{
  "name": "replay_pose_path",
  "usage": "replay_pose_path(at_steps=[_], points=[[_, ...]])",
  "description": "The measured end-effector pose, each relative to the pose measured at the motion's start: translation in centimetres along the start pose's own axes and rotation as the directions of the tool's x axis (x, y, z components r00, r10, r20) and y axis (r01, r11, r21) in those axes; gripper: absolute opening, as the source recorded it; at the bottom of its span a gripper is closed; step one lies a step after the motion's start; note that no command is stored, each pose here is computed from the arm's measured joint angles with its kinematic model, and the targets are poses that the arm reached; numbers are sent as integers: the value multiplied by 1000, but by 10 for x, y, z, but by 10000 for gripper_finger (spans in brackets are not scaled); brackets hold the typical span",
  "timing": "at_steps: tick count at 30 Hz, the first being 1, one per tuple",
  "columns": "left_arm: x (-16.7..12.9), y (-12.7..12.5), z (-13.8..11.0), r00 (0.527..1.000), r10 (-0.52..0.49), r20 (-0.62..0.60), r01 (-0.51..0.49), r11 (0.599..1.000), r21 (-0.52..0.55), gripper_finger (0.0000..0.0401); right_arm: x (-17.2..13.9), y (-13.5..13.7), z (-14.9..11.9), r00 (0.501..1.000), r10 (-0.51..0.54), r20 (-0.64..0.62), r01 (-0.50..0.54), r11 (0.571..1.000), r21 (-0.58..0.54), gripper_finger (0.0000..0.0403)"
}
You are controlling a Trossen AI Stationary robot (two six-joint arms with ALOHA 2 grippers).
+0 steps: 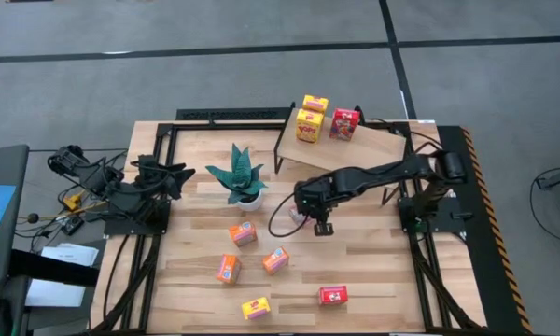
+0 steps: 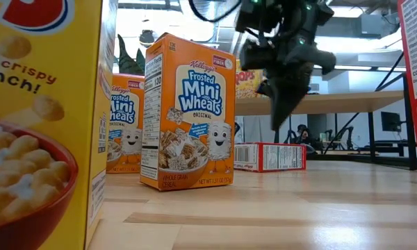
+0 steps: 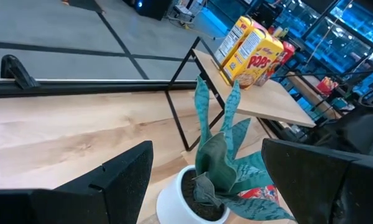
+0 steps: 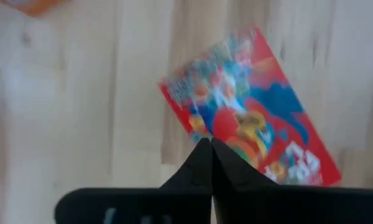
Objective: Stack cereal on shelf
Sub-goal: Put the top red cereal box on the shelf aligned with the other red cereal box
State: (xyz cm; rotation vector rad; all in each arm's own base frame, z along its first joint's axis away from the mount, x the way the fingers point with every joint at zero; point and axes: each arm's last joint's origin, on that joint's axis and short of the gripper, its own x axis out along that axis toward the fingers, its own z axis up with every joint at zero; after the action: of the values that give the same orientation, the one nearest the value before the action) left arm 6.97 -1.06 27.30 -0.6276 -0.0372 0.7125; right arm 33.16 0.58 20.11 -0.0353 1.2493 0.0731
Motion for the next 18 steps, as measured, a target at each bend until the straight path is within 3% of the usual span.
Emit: replay_pose_path(at_steps=[6,18], points=[[0,0,0,1000,1,0,-1,1000,-13,293,19,8,-13,1000,4,7,-5,995,95,39],[0,0,0,1000,3,-1,-3,1000,-10,293,31,44,-31,998,30,-56,-24,994,108,13]])
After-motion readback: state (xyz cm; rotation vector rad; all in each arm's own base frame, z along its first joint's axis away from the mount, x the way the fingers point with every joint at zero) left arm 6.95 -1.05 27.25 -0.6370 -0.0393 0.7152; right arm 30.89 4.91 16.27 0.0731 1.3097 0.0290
